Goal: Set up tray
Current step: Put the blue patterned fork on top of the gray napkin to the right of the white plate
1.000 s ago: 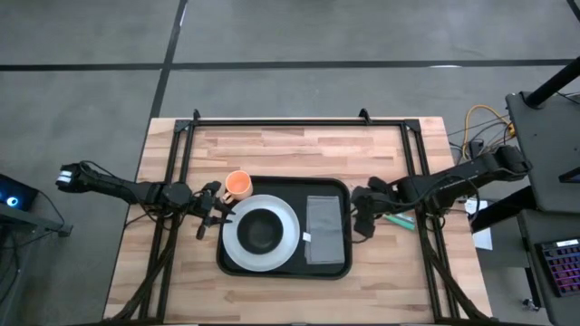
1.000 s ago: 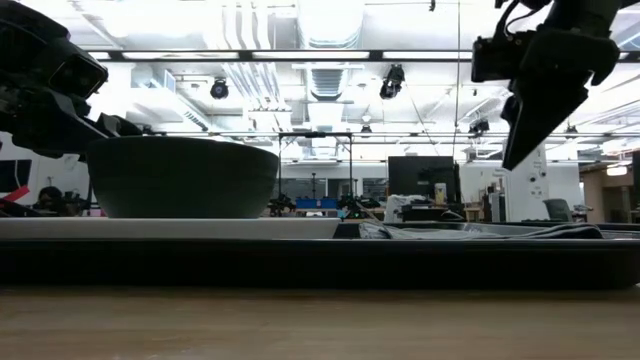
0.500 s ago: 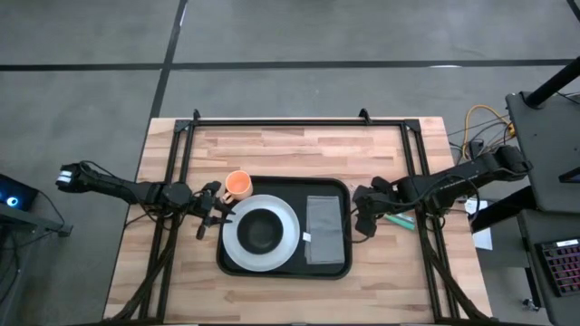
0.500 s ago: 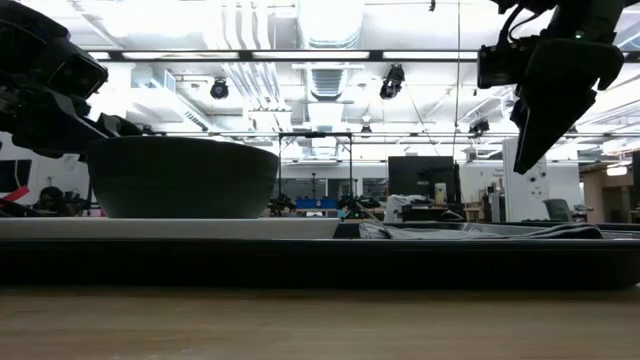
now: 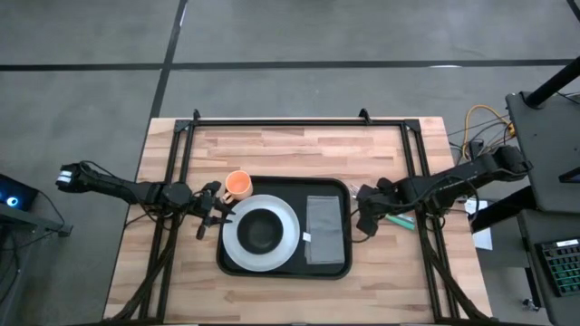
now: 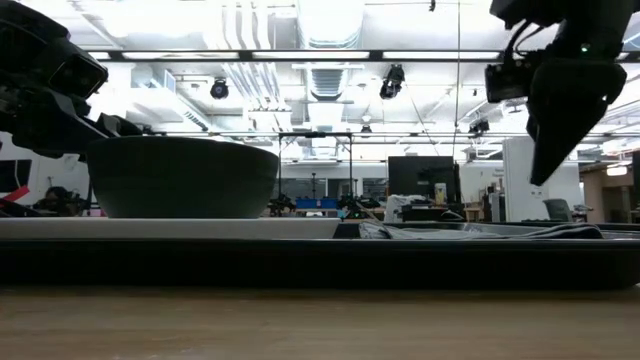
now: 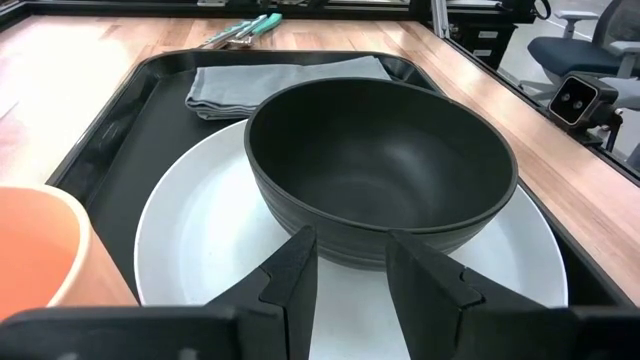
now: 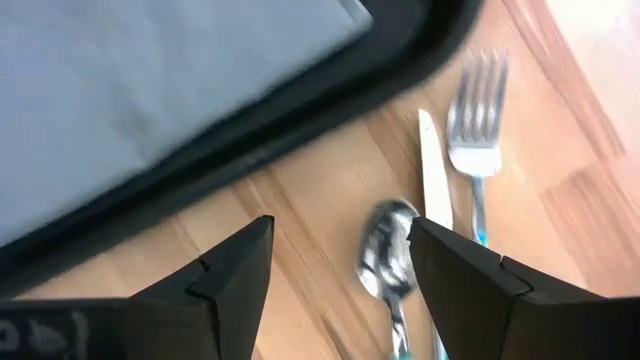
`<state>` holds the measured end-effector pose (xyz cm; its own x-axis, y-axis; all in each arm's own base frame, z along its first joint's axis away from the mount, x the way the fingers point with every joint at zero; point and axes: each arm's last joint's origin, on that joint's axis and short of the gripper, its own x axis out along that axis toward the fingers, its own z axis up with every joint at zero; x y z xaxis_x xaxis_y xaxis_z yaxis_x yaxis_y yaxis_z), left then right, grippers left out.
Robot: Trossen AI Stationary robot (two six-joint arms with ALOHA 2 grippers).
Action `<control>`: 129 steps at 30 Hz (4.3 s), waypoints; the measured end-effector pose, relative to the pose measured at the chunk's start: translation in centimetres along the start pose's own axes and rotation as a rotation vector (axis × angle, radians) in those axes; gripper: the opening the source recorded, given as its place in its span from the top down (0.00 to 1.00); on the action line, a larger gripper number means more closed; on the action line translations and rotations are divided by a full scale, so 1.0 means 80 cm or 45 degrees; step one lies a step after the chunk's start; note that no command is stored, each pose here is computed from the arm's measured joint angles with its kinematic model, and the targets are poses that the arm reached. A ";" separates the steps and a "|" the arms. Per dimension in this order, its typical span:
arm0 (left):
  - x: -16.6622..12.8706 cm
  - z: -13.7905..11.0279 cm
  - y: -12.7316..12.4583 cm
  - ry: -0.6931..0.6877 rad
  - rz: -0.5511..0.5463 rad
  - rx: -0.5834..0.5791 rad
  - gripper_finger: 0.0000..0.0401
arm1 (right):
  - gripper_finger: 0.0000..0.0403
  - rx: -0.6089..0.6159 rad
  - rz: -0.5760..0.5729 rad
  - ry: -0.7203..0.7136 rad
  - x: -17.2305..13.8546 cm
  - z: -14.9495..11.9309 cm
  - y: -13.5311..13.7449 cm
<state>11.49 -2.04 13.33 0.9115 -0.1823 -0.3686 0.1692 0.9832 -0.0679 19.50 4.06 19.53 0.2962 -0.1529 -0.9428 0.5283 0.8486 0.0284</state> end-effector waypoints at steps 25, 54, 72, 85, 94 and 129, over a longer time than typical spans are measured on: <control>0.000 0.000 0.000 0.000 0.000 0.000 0.75 | 0.67 0.181 -0.205 0.117 0.012 -0.022 -0.021; 0.000 0.000 0.000 0.000 0.000 0.000 0.75 | 0.69 0.242 -0.176 0.151 0.033 0.019 -0.069; 0.000 0.000 0.000 0.000 0.000 0.000 0.75 | 0.69 0.222 -0.192 0.232 0.074 0.013 -0.076; 0.000 0.000 0.000 0.000 0.000 0.000 0.75 | 0.69 0.222 -0.187 0.226 0.089 0.024 -0.087; 0.000 0.000 0.000 0.000 0.000 0.000 0.75 | 0.81 0.221 -0.185 0.223 0.089 0.025 -0.088; 0.000 0.000 0.000 0.000 0.000 0.000 0.75 | 0.97 0.796 -0.082 0.175 0.020 0.087 -0.094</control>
<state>11.49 -2.04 13.32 0.9115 -0.1822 -0.3688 0.1690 0.9833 -0.0680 21.54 -6.13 20.16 0.1654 -0.0923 -0.9819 0.9181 0.3780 0.1191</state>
